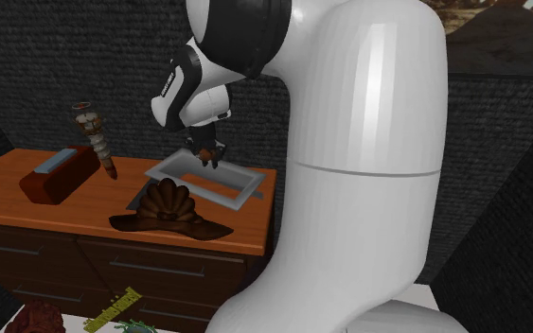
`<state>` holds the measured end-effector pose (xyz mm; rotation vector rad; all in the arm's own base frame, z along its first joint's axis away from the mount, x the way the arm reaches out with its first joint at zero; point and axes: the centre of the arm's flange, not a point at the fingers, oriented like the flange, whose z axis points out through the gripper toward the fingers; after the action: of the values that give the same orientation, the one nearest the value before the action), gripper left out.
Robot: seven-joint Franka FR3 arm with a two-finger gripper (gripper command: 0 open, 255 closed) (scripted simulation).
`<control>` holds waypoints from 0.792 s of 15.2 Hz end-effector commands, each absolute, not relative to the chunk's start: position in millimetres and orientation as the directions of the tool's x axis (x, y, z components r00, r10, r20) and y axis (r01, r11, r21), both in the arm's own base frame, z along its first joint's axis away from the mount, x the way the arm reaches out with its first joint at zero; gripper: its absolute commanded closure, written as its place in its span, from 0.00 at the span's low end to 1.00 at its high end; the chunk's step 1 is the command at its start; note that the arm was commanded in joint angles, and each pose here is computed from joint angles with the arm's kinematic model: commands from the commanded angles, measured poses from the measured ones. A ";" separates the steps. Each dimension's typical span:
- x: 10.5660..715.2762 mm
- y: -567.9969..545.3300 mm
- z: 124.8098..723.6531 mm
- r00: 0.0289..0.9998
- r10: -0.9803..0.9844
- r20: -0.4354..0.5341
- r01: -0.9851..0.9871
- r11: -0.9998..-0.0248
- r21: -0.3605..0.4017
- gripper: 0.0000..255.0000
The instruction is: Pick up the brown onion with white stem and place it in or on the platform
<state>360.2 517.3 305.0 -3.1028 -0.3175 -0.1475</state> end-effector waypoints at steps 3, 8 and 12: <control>360.2 517.3 305.1 0.975 0.201 0.096 0.203 -0.979 -0.009 0.00; 359.0 516.9 318.2 0.975 0.201 0.096 0.203 -0.979 -0.009 0.00; 355.6 515.9 354.8 0.975 0.201 0.096 0.203 -0.979 -0.009 0.00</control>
<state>355.0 515.7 348.9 -3.1021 -0.3174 -0.1493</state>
